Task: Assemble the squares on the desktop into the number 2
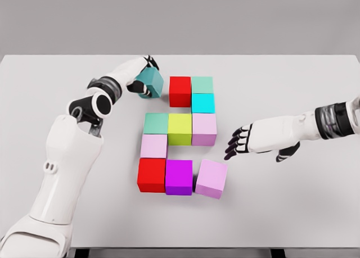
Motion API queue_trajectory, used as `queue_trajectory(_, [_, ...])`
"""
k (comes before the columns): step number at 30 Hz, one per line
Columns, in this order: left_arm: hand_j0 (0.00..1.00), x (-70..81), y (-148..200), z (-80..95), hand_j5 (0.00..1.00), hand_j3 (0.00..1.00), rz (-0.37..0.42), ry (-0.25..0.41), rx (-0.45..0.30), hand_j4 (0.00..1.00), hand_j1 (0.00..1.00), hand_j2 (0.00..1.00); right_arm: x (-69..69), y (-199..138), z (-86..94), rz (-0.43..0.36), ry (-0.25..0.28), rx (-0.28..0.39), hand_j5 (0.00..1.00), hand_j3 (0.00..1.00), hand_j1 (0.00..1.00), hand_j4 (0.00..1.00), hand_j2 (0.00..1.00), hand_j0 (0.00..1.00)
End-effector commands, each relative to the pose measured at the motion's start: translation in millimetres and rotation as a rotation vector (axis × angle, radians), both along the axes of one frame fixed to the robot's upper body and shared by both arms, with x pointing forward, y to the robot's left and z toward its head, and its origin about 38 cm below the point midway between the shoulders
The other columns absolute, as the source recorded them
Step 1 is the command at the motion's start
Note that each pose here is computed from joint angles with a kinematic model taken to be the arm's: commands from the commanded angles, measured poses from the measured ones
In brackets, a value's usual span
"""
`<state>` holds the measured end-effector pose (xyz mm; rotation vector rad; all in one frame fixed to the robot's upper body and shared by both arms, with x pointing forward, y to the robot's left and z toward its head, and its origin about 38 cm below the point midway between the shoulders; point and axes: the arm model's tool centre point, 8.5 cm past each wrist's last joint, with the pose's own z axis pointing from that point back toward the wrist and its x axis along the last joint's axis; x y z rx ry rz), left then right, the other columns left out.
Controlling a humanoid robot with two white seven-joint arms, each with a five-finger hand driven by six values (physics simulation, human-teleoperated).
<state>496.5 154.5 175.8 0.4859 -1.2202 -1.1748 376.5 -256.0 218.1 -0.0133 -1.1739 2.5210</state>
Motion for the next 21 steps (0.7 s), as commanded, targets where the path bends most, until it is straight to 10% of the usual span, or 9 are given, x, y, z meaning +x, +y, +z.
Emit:
queue_trajectory(1, [0.31,0.4,-2,-2.7,0.31,0.31,0.001,0.007,-0.002,0.31,0.31,0.31,0.2,1,0.8,-0.002,0.002,0.007,1.00,1.00,1.00,1.00,1.00,1.00])
queue_trajectory(9, [0.43,-0.8,-7,-3.6,0.43,0.43,-0.017,0.007,0.002,0.43,0.43,0.43,-9.2,-20,5.7,-0.028,-0.006,-0.026,1.00,1.00,1.00,1.00,1.00,1.00])
queue_trajectory(14, [0.83,-1.1,-6,-4.7,0.83,0.83,-0.014,0.010,0.005,0.83,0.83,0.83,-21.0,-28,2.0,-0.027,0.011,-0.050,1.00,1.00,1.00,1.00,1.00,1.00])
queue_trajectory(21, [0.90,-1.0,-6,-4.5,0.90,0.90,-0.013,0.009,0.004,0.90,0.90,0.90,-28.3,-30,-12.4,-0.022,0.055,-0.070,1.00,1.00,1.00,1.00,1.00,1.00])
